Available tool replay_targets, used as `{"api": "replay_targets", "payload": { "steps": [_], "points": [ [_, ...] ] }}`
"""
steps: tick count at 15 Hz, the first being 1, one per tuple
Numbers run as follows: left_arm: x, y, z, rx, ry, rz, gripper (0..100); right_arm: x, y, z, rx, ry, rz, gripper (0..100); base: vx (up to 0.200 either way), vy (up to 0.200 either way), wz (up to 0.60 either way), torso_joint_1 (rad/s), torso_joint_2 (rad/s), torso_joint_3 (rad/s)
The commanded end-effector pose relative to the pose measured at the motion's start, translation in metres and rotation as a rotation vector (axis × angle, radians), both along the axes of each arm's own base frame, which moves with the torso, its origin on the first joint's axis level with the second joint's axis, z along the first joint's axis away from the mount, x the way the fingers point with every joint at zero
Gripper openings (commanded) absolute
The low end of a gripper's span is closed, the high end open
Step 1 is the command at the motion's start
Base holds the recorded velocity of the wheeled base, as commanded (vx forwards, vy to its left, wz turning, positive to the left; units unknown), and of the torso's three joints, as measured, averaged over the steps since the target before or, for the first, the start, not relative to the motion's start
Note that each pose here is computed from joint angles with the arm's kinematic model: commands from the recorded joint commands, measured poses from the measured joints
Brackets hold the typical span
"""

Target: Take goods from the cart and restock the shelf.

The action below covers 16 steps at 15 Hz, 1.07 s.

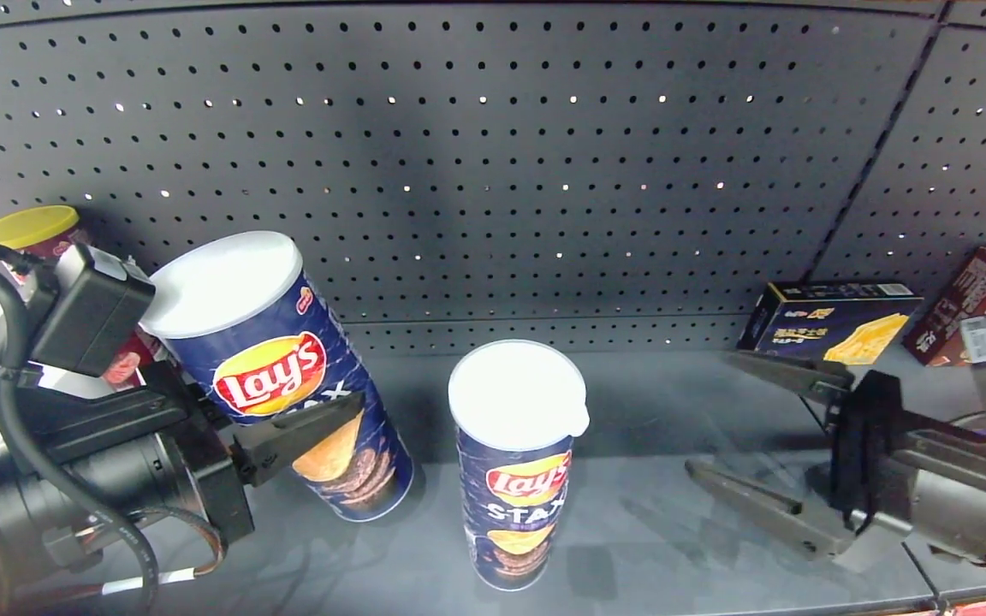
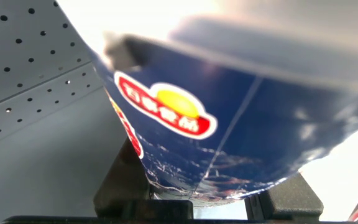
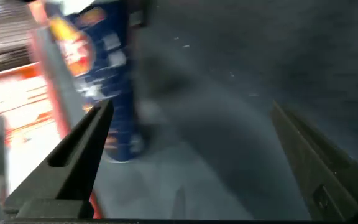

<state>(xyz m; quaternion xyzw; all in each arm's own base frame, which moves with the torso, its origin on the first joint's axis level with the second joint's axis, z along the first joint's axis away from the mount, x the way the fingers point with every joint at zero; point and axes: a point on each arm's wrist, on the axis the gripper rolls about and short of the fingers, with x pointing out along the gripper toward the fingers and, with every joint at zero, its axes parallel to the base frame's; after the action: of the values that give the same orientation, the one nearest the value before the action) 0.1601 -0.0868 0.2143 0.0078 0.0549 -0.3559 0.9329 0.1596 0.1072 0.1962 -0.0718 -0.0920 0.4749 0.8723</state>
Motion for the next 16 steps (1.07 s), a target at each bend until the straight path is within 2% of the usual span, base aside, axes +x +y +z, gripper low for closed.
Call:
{"api": "replay_targets", "payload": {
  "steps": [1, 2, 4, 5, 6, 9, 13, 16],
  "points": [
    [0.000, 0.000, 0.000, -0.001, -0.001, 0.000, 0, -0.021, -0.030, 0.021, 0.048, -0.090, -0.097, 100, 0.000, 0.000, 0.00, 0.000, 0.00, 0.000],
    [0.000, 0.000, 0.000, 0.000, 0.000, 0.002, 0, -0.033, -0.043, 0.023, 0.047, -0.091, -0.150, 100, 0.000, 0.000, 0.00, 0.000, 0.00, 0.000],
    [0.000, 0.000, 0.000, 0.001, 0.001, 0.002, 0, -0.041, -0.052, 0.019, 0.051, -0.077, -0.248, 100, 0.000, 0.000, 0.00, 0.000, 0.00, 0.000],
    [0.000, 0.000, 0.000, 0.001, 0.001, -0.001, 0, -0.056, -0.062, 0.007, 0.054, -0.029, -0.441, 100, 0.000, 0.000, 0.00, 0.000, 0.00, 0.000],
    [0.000, 0.000, -0.001, 0.003, 0.003, -0.002, 0, -0.066, -0.067, 0.001, 0.053, -0.012, -0.504, 100, 0.000, 0.000, 0.00, 0.000, 0.00, 0.000],
    [-0.001, 0.000, -0.005, 0.009, 0.015, -0.003, 0, -0.102, -0.084, -0.028, 0.059, 0.044, -0.590, 100, 0.000, 0.000, 0.00, 0.000, 0.00, 0.000],
    [-0.001, 0.000, -0.003, 0.007, 0.010, -0.003, 0, -0.126, -0.095, -0.059, 0.064, 0.098, -0.658, 100, 0.000, 0.000, 0.00, 0.000, 0.00, 0.000],
    [-0.001, -0.001, -0.002, 0.005, 0.005, -0.006, 0, -0.152, -0.107, -0.078, 0.122, 0.131, -0.810, 100, 0.000, 0.000, 0.00, 0.000, 0.00, 0.000]
  ]
}}
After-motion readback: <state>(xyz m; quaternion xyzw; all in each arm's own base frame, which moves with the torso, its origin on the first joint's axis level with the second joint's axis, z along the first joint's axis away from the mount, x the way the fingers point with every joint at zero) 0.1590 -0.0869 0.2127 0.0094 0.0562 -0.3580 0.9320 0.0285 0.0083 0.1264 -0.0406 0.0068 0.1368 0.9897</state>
